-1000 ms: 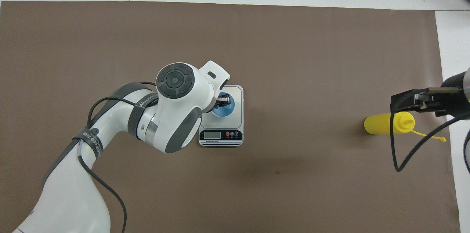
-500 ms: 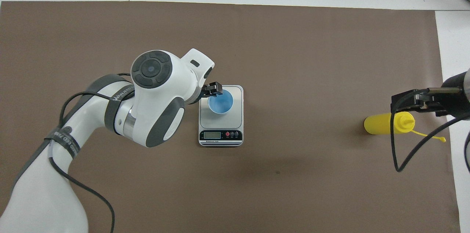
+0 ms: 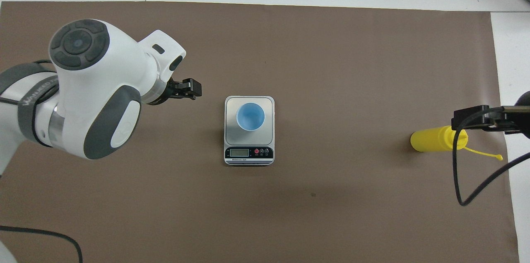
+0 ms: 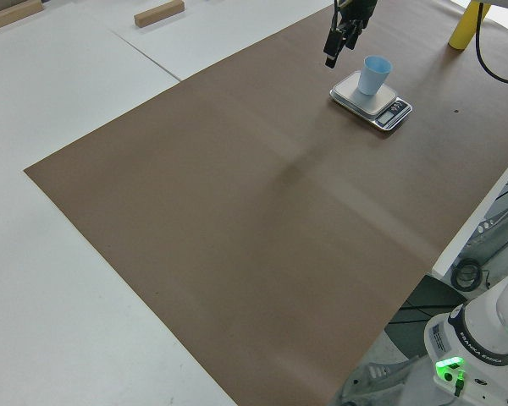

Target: Pour seasoning into cup on scale with both arms

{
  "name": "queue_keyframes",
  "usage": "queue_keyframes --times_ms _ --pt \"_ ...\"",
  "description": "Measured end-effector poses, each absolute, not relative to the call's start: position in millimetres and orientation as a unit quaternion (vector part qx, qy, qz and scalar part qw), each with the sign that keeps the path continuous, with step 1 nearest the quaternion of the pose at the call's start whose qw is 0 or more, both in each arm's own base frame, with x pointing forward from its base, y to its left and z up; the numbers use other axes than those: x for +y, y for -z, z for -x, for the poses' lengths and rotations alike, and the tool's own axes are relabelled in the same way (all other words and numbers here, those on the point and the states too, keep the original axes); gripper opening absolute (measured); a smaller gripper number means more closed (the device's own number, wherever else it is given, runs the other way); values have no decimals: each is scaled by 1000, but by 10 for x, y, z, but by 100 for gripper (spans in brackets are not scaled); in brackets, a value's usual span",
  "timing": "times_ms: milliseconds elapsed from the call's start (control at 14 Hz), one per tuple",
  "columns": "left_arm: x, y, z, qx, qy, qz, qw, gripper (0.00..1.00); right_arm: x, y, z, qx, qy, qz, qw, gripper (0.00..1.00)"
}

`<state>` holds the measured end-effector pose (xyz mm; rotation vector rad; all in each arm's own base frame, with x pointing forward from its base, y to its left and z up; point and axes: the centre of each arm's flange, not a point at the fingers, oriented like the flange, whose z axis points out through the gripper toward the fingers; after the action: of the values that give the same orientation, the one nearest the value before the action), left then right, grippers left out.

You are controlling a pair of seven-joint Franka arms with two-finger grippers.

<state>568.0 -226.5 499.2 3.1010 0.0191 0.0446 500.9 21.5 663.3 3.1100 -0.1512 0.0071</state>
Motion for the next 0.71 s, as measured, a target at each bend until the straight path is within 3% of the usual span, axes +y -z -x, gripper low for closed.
queue_keyframes --times_ms 357,714 --pt "-1470 -5477 -5651 -29 -16 -999 11 100 129 -6768 -4919 -58 -16 -998 12 100" --pt "-895 -5808 -5545 -53 -20 -998 5 100 -517 -6512 -4965 -182 11 -983 -20 100"
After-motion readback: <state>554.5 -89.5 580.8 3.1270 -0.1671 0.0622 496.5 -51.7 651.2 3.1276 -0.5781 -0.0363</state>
